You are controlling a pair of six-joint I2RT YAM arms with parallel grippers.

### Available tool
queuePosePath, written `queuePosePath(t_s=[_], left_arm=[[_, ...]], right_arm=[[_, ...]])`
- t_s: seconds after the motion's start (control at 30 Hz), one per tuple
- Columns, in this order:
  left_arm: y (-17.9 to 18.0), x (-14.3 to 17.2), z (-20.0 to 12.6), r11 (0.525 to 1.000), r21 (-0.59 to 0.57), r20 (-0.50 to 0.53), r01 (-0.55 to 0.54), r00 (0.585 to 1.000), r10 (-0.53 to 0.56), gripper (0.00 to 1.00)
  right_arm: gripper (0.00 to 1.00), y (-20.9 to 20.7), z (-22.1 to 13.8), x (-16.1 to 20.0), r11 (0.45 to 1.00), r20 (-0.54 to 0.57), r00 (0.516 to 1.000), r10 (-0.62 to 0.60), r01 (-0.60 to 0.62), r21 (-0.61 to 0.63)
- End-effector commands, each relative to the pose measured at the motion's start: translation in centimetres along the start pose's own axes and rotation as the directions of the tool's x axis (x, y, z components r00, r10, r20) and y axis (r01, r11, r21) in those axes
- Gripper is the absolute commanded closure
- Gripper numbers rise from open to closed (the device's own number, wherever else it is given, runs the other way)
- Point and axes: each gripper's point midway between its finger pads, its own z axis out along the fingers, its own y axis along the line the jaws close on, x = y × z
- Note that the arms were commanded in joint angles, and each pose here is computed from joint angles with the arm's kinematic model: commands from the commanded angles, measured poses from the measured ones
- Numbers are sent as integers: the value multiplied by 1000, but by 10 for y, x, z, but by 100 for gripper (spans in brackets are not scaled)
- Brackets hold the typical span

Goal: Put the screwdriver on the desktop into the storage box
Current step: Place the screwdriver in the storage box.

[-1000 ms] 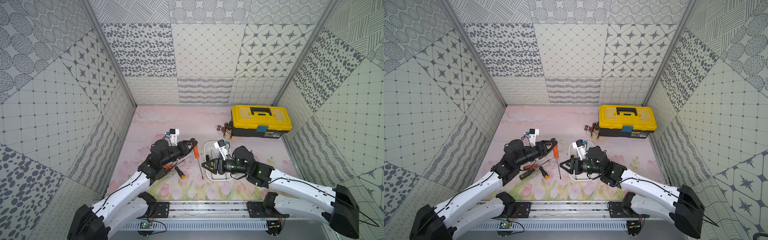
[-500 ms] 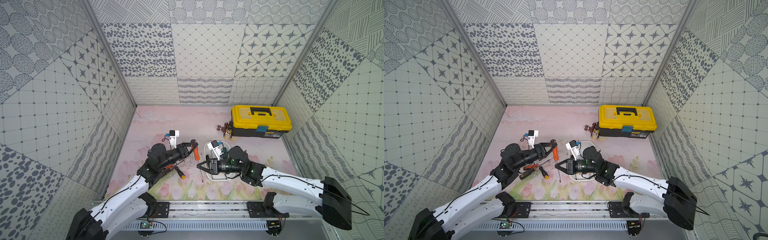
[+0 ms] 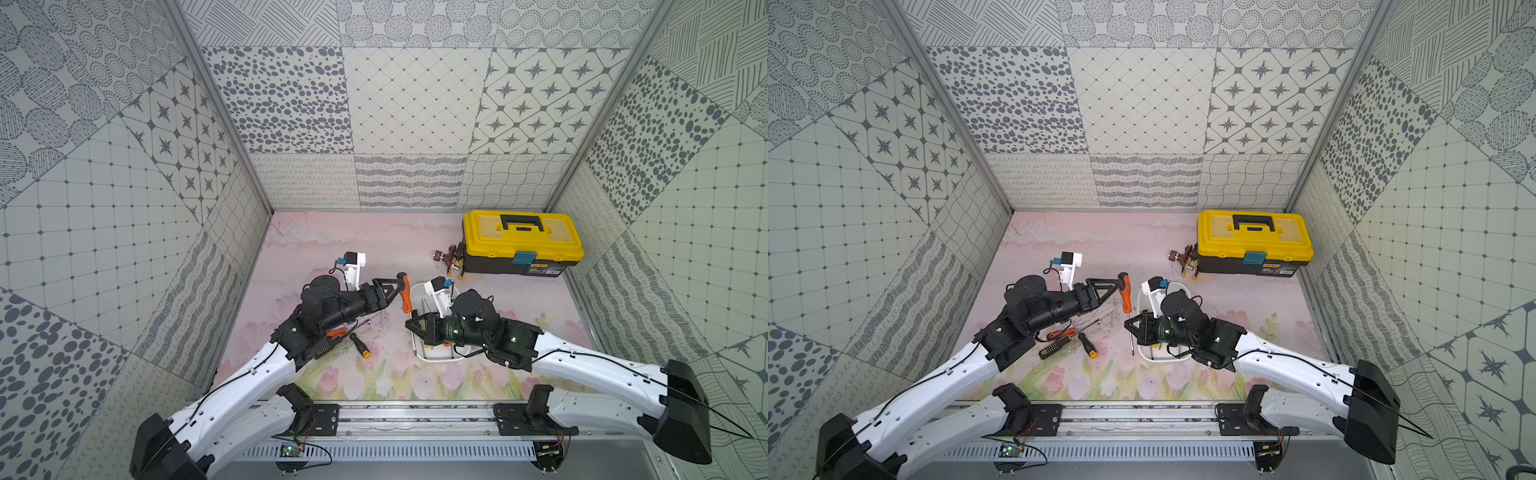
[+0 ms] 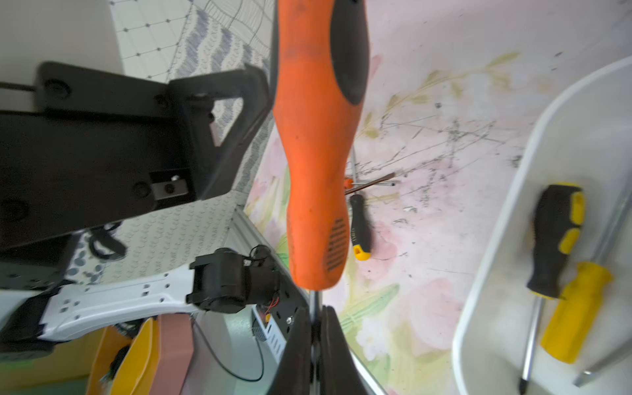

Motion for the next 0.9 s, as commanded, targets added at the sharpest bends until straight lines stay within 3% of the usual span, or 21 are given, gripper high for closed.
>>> queuePosePath(t_s=[0.0, 0.2, 0.43, 0.77, 0.87], left_arm=[[18, 32, 16, 996, -76, -142, -45, 989, 34, 27], [24, 55, 35, 997, -78, -214, 7, 977, -23, 43], [20, 74, 51, 997, -75, -293, 5, 956, -27, 52], [33, 77, 55, 991, -135, -286, 13, 957, -51, 94], [36, 73, 52, 988, -157, -256, 10, 965, -50, 100]], right_arm=[[100, -17, -11, -7, 992, 38, 998, -54, 49, 120], [100, -12, -15, -9, 992, 51, 996, -69, 63, 109], [100, -9, -12, -5, 991, 40, 995, -90, 85, 108], [100, -6, -15, -4, 990, 44, 994, -101, 96, 100], [100, -4, -17, -4, 992, 49, 994, -99, 95, 88]])
